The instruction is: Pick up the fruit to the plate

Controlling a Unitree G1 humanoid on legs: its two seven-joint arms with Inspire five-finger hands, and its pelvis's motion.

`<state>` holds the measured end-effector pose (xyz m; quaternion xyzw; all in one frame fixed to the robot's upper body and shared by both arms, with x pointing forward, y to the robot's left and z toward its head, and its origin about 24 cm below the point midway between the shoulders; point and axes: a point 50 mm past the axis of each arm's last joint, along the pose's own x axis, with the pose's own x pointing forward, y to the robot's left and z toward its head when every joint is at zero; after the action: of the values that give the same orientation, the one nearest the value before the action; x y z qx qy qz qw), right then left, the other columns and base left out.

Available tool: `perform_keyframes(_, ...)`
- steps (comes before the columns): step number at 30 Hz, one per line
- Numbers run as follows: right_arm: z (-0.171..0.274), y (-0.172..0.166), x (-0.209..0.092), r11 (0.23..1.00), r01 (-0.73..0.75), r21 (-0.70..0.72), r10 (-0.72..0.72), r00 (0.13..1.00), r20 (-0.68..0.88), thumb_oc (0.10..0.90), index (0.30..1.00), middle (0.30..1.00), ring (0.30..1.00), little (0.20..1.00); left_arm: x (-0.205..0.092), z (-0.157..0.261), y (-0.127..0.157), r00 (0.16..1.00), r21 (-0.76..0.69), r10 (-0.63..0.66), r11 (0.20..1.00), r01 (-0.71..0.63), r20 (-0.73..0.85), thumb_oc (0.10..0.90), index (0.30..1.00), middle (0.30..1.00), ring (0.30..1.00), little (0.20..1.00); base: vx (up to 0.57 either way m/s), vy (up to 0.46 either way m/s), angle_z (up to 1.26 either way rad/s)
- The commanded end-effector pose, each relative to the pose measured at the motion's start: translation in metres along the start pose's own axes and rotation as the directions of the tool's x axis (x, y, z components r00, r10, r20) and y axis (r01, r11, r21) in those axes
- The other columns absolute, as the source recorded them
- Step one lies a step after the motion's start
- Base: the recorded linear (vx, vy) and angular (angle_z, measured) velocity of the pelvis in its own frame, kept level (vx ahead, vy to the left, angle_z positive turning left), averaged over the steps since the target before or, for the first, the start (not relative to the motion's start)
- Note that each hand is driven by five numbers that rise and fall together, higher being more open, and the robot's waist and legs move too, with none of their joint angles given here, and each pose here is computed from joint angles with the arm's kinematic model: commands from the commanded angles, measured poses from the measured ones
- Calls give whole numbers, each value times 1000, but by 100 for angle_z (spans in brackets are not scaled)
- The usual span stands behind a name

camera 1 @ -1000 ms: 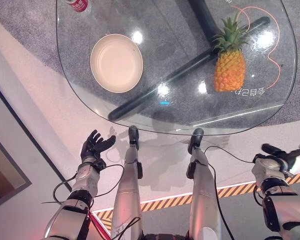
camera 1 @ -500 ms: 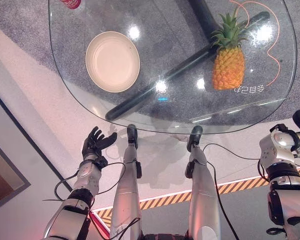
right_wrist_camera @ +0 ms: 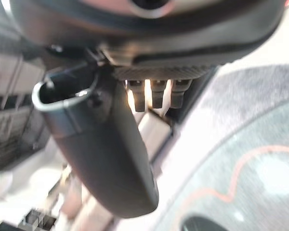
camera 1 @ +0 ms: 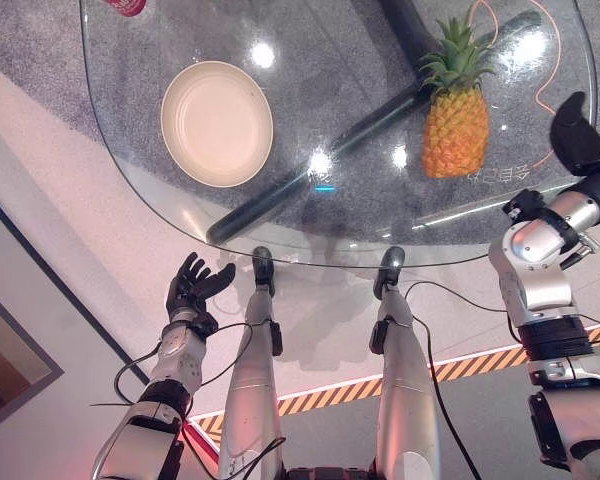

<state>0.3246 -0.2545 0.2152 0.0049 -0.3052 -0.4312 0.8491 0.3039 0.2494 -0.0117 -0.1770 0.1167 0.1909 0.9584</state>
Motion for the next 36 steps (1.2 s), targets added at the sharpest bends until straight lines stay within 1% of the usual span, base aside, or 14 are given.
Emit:
perform_keyframes(1, 23, 2, 1, 988, -153, -13, 154, 978, 143, 800, 900, 900, 900, 900, -13, -15, 32, 996, 20, 89, 996, -89, 3, 800, 900, 900, 900, 900, 0, 0, 0)
perform_keyframes(2, 24, 7, -4, 978, -208, -22, 209, 968, 136, 800, 900, 900, 900, 900, -14, -17, 32, 996, 24, 85, 996, -85, 2, 800, 900, 900, 900, 900, 0, 0, 0)
perform_keyframes(4, 21, 12, -9, 964, -264, -33, 266, 956, 120, 800, 900, 900, 900, 900, -15, -18, 32, 997, 28, 81, 996, -81, 0, 800, 900, 900, 900, 900, 0, 0, 0)
perform_keyframes(5, 21, 12, -9, 964, -264, -33, 266, 956, 120, 800, 900, 900, 900, 900, -15, -18, 32, 997, 28, 81, 996, -81, 0, 800, 900, 900, 900, 900, 0, 0, 0)
perform_keyframes(6, 18, 14, -12, 951, -306, -36, 308, 946, 102, 800, 900, 900, 900, 900, -15, -19, 32, 997, 31, 81, 996, -81, -2, 800, 900, 900, 900, 900, 0, 0, 0)
perform_keyframes(9, 12, 19, -18, 928, -370, -49, 373, 924, 78, 800, 900, 900, 900, 900, -16, -22, 32, 997, 35, 79, 996, -79, -6, 800, 900, 900, 900, 900, 0, 0, 0)
perform_keyframes(13, 10, 24, -25, 908, -414, -63, 418, 906, 65, 800, 900, 900, 900, 900, -16, -22, 32, 997, 36, 80, 996, -80, -10, 800, 900, 900, 900, 900, 0, 0, 0)
perform_keyframes(27, 10, 29, -35, 884, -464, -50, 466, 884, 43, 800, 900, 900, 900, 900, -18, -27, 28, 997, 43, 72, 997, -71, -20, 800, 900, 900, 900, 900, 1, 0, 0)
perform_keyframes(29, 12, 28, -35, 888, -457, -46, 459, 886, 58, 800, 900, 900, 900, 900, -19, -28, 28, 997, 44, 73, 996, -72, -21, 800, 900, 900, 900, 900, 0, 0, 0)
perform_keyframes(32, 23, 23, -34, 905, -424, -8, 422, 898, 127, 800, 900, 900, 900, 900, -21, -31, 32, 996, 44, 83, 996, -82, -25, 800, 900, 900, 900, 900, 0, 0, 0)
perform_keyframes(36, 32, 19, -31, 925, -380, -12, 375, 906, 198, 800, 900, 900, 900, 900, -21, -30, 31, 996, 41, 86, 996, -85, -27, 800, 900, 900, 900, 900, 0, 0, 0)
